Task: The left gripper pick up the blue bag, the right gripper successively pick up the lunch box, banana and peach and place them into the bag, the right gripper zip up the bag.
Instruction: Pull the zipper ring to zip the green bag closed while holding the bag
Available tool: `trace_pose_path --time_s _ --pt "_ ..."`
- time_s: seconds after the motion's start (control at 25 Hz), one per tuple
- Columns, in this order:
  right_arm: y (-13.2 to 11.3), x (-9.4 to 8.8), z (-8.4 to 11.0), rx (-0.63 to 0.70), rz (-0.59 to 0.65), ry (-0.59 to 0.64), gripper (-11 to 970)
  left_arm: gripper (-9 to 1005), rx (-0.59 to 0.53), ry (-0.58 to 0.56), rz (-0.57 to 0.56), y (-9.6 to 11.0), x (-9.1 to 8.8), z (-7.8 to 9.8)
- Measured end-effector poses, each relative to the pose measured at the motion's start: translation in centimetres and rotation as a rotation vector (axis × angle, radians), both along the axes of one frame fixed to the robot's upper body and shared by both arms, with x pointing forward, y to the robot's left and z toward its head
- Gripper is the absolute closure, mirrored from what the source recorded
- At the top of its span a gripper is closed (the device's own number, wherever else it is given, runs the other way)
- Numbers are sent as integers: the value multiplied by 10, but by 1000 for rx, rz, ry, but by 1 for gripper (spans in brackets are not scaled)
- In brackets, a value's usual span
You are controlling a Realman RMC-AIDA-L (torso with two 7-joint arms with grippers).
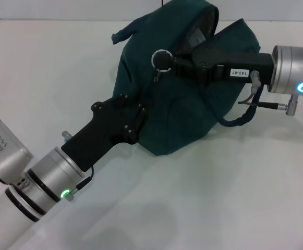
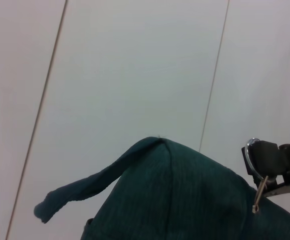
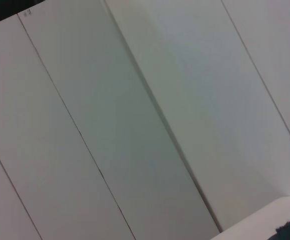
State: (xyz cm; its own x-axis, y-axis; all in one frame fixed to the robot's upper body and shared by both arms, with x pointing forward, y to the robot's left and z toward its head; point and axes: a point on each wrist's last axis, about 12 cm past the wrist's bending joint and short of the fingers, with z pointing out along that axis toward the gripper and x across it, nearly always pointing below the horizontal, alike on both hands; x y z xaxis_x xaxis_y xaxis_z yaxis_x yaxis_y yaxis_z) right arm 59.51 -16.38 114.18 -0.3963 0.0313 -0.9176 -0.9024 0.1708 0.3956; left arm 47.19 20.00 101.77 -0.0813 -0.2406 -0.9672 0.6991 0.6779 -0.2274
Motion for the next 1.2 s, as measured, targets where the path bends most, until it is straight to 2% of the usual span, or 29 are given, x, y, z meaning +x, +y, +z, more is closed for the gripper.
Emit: trace_pose_path --time_s 0.12,0.44,0.72,1.04,1.2 --pt "-3 -2 -2 4 -6 5 947 760 -3 4 -1 -1 -1 0" --pt "-22 -2 -5 41 -79 24 947 842 4 16 -21 0 -8 -4" --pt "-28 -3 -5 37 -89 28 947 897 8 16 -35 1 -13 -5" --pt "-37 -2 -5 45 -118 30 947 946 -5 -25 -4 16 -25 -5" --pt "-43 -3 -6 60 -145 33 947 956 5 -35 -24 20 -27 -5"
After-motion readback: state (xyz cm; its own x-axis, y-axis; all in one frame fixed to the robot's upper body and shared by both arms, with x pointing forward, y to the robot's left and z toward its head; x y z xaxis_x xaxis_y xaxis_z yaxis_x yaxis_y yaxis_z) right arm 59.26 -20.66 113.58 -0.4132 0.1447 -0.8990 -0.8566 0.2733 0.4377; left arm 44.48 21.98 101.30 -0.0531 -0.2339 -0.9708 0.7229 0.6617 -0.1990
